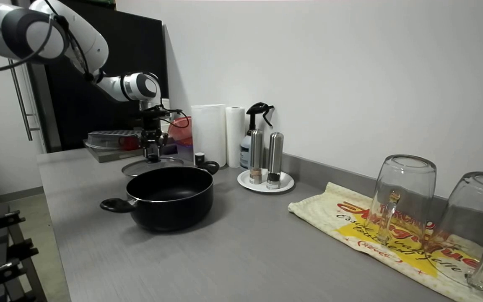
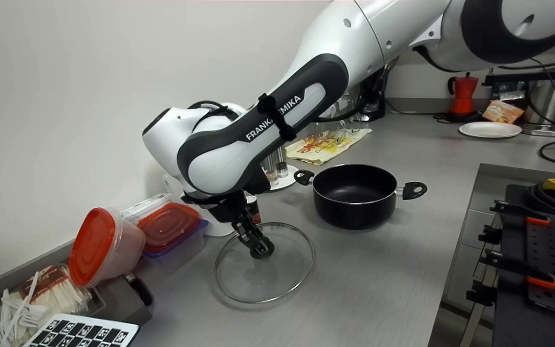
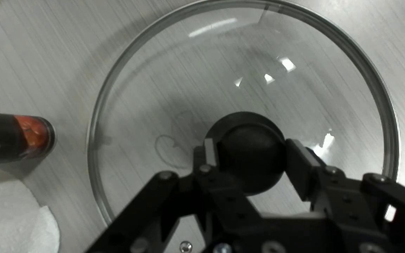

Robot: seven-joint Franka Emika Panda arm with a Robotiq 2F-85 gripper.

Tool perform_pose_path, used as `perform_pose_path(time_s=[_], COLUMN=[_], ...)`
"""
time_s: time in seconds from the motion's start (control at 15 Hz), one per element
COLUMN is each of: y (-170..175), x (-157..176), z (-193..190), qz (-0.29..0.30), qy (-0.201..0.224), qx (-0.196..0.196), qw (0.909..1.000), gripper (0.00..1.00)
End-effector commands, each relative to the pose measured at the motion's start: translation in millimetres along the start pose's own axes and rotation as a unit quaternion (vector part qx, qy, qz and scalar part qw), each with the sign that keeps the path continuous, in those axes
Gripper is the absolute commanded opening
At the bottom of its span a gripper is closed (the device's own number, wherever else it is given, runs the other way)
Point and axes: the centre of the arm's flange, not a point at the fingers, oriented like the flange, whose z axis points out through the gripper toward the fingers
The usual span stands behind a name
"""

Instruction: Remove the lid from the pot and put it on the table

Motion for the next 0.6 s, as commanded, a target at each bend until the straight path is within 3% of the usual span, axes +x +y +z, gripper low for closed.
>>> perform_pose_path(time_s=[0.0,0.53], y=[14.6,19.7], x=[26.2,30.3], z=[-9.5,19.2], qz=[0.005,0.013], qy=[-0.001,-0.025], qx=[0.018,0.019], qw=[0.9998,0.9994], gripper=[0.24,0.24])
